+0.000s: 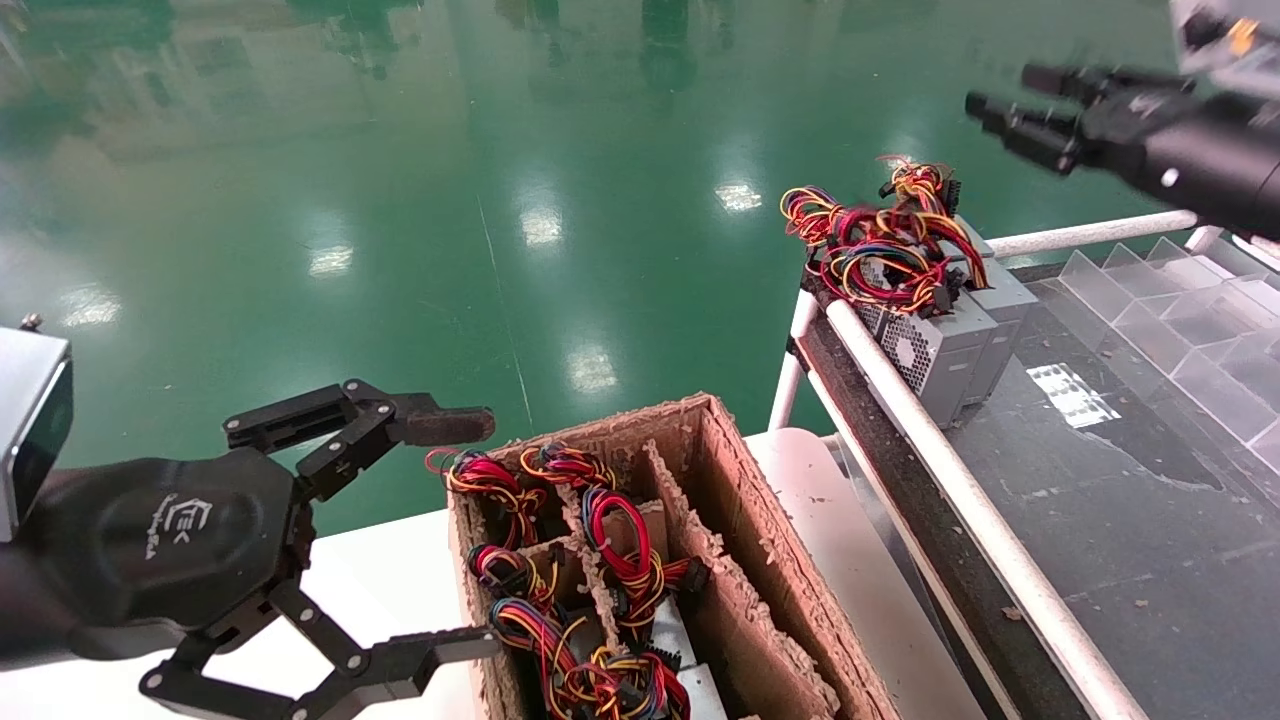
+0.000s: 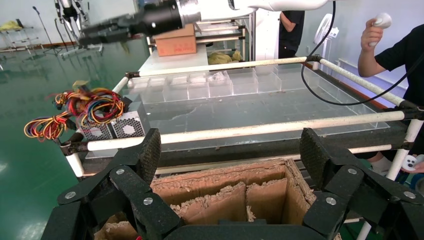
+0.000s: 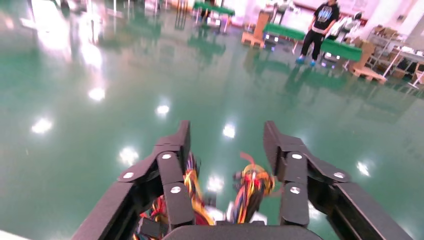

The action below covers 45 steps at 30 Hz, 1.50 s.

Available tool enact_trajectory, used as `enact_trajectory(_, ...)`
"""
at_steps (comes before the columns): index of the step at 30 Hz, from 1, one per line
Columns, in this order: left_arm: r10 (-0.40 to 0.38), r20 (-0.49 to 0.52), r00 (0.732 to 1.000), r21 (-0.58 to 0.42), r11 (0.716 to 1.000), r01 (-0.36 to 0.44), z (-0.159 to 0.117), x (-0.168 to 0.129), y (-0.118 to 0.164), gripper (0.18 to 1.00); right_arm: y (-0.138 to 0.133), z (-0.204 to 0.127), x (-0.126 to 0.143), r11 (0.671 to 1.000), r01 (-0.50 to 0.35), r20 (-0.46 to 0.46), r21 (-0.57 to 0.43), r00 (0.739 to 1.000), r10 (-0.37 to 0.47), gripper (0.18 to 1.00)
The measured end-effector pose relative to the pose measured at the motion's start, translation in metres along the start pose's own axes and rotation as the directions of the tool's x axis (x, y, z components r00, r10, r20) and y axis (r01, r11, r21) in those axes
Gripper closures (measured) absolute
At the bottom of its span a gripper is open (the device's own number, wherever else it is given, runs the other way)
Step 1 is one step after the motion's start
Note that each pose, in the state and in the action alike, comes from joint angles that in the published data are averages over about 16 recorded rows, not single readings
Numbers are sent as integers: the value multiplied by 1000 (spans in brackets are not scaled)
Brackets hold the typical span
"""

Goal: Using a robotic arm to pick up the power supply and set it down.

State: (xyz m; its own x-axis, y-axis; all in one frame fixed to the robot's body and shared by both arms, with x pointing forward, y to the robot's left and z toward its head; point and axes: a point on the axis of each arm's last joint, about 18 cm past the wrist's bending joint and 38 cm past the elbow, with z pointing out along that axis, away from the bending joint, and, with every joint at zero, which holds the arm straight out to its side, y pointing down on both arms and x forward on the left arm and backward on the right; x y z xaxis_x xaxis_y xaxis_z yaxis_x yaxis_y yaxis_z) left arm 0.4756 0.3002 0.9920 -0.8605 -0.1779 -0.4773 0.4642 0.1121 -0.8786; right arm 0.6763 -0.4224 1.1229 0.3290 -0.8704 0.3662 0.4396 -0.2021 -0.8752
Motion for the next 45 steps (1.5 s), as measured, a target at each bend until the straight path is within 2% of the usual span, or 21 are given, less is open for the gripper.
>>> enact_trajectory(10, 0, 0, 1000, 0, 1000, 0, 0, 0, 0, 184, -23, -13, 0, 990, -79, 46, 115, 996, 74, 480)
enact_trajectory(21, 0, 0, 1000, 0, 1000, 0, 0, 0, 0, 184, -20, -29, -23, 985, -80, 160, 154, 986, 55, 277)
enact_trajectory(33, 0, 0, 1000, 0, 1000, 0, 0, 0, 0, 184, -15, -52, -62, 983, -76, 312, 169, 950, 20, 187)
enact_trajectory(40, 0, 0, 1000, 0, 1000, 0, 0, 0, 0, 184, -12, -68, -89, 983, -76, 410, 165, 912, 2, 178)
enact_trajectory(45, 0, 0, 1000, 0, 1000, 0, 0, 0, 0, 184, -11, -74, -100, 984, -76, 446, 161, 895, -4, 178)
